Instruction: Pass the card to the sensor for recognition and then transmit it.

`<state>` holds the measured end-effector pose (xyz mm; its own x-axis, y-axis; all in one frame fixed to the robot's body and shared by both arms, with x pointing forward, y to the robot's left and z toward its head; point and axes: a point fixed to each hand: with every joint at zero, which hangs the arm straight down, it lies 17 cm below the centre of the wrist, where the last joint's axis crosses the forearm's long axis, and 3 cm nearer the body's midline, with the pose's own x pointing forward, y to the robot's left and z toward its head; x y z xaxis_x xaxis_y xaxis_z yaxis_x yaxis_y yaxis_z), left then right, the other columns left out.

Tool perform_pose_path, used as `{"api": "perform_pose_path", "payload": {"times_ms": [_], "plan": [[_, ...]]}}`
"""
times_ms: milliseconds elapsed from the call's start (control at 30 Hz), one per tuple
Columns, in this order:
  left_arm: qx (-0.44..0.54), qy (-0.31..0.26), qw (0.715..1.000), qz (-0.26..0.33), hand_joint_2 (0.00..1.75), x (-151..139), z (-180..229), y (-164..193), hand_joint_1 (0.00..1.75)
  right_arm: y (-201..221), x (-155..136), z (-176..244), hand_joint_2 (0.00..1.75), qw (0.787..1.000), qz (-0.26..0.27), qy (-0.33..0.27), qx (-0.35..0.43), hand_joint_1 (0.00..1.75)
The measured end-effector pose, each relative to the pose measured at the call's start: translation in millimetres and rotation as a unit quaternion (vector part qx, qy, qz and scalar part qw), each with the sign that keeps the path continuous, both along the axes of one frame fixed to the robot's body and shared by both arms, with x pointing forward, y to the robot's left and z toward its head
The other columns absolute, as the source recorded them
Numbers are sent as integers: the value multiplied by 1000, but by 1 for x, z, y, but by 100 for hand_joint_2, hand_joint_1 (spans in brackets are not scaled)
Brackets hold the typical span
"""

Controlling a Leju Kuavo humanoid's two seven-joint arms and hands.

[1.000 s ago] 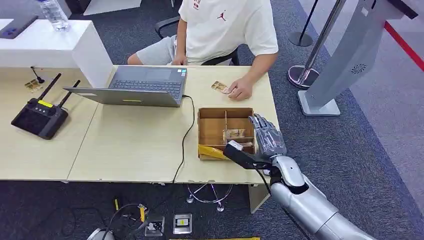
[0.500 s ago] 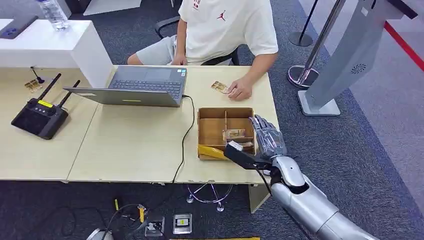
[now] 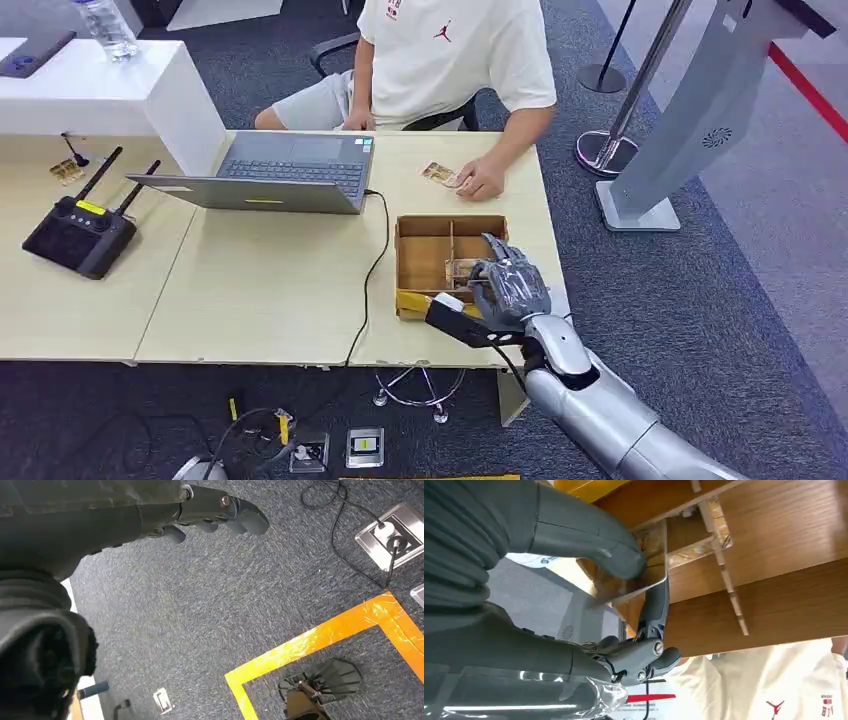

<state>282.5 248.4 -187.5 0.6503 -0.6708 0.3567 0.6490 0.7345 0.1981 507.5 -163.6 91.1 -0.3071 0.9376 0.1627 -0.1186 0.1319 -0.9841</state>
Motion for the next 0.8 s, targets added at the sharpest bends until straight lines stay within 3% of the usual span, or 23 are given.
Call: {"api": "perform_pose_path", "payload": {"times_ms": [800], "plan": [[11,-8,1000,-16,0,-1,1,-1,0,8,1,-14,175,999,5,41,1,175]]}}
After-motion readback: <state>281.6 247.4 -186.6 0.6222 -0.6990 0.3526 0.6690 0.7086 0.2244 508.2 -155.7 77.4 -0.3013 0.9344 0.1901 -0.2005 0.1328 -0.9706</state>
